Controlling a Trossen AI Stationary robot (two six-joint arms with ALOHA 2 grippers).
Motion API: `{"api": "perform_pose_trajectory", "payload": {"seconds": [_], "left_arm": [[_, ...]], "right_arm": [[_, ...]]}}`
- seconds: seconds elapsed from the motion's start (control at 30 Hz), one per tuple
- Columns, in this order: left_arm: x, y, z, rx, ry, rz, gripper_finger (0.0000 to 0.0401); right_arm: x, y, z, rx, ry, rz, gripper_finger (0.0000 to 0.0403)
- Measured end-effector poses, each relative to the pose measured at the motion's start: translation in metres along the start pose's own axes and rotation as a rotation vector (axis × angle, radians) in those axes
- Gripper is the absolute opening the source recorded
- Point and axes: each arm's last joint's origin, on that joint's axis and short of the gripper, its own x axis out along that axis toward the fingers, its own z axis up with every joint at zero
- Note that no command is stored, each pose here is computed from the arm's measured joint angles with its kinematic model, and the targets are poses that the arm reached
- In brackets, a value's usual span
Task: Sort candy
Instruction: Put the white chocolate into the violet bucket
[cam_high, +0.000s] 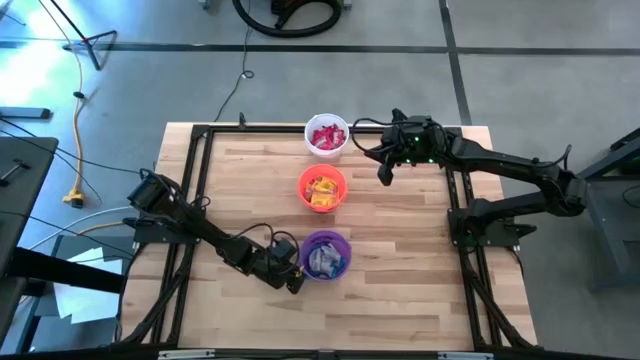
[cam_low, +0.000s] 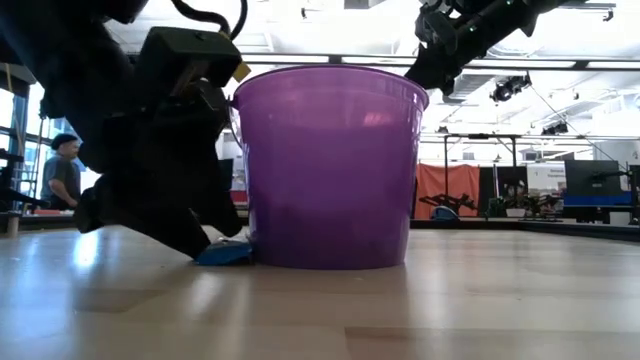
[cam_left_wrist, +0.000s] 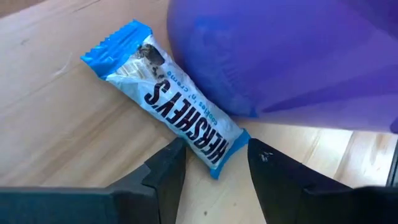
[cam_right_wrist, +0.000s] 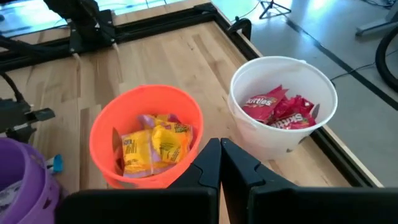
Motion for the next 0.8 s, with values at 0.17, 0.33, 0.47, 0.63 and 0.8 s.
{"api": "perform_pose_trajectory", "payload": {"seconds": [0.17,0.33,0.47,0.63,0.8], "left_arm": [[0.006,0.003,-0.001,-0.049,-0.023,0.017,0.0156],[0.007,0.006,-0.003,-0.041,-0.053,0.050,0.0094],[0.007,0.009,-0.003,-0.033,-0.074,0.077,0.0018],[0.005,0.009,-0.003,-0.006,-0.067,0.087,0.0008],[-0.017,0.006,-0.008,0.040,-0.011,0.101,0.0002]], "right_arm": [[0.000,0.000,0.000,-0.001,0.002,0.003,0.0000],[0.000,0.000,0.000,-0.005,0.002,0.003,0.0000],[0.000,0.000,0.000,-0.003,0.001,0.003,0.0000],[0.000,0.000,0.000,-0.001,0.001,0.003,0.0000],[0.000,0.000,0.000,-0.001,0.001,0.003,0.0000]]}}
